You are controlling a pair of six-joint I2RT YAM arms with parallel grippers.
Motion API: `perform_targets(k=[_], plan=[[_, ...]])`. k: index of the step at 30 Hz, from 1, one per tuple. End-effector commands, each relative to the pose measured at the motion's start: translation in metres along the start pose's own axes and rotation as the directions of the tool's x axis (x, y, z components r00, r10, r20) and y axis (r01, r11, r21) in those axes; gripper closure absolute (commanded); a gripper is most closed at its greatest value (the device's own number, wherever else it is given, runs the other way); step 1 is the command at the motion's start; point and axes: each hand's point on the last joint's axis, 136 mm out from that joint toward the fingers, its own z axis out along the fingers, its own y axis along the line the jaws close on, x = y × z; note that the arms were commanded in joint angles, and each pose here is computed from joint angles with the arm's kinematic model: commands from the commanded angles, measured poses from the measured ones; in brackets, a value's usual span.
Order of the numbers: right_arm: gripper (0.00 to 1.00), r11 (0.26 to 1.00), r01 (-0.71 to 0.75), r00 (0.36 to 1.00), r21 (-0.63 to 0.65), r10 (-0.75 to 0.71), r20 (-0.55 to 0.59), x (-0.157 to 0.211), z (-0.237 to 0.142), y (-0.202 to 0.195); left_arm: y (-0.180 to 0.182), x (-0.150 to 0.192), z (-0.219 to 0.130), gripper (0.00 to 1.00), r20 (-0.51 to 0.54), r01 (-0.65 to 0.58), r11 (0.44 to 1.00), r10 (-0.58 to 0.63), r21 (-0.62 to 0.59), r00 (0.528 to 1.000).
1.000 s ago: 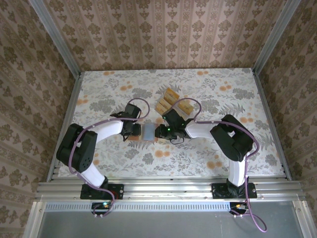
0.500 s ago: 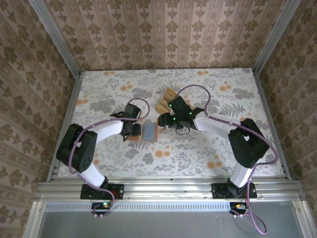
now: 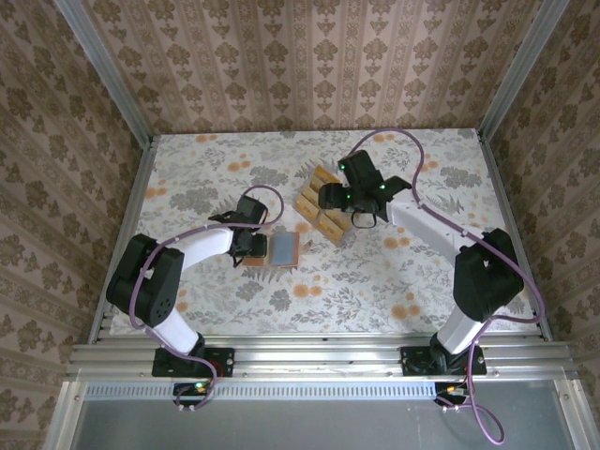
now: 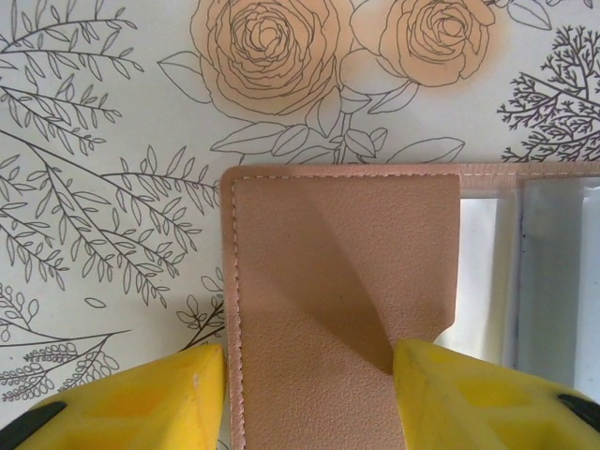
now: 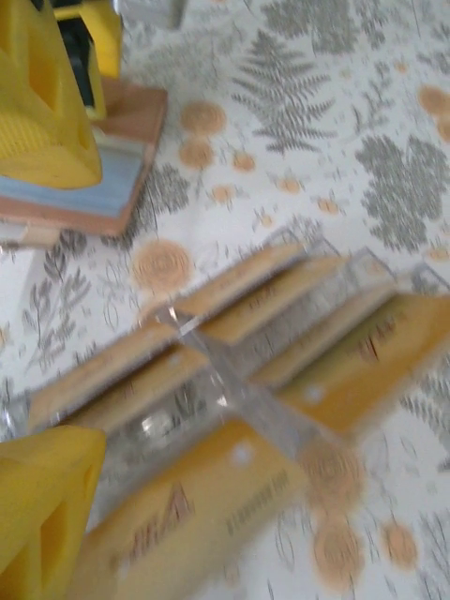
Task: Put the credit cards into the card holder
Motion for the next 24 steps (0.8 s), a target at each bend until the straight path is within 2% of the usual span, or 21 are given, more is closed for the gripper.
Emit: perform_targets(k=[1,10,17,24], plan=[[0.31,0.998,0.064,0.998,0.030,-0.064,-0.011,-0.011,-0.001,-0.002,0.000,-0.001,-0.007,0.49,0.008,-0.012,1.000,0.012,-0.004,1.000],[0.40,0.987,0.099,0.986,-0.129,-0.115,-0.124,0.021,0.052,0.065,-0.002,0.000,-0.006,0.49,0.006,-0.013,1.000,0.013,-0.007,1.000],[0.52,0.987,0.022,0.979,-0.160,-0.054,-0.199,0.038,0.101,0.077,-0.003,0.000,-0.007,0.49,0.009,-0.013,1.000,0.013,-0.008,1.000],[0.56,0.990,0.003,0.970,-0.139,-0.037,-0.240,0.049,0.134,0.076,-0.004,-0.001,-0.008,0.49,0.012,-0.015,1.000,0.015,-0.005,1.000]])
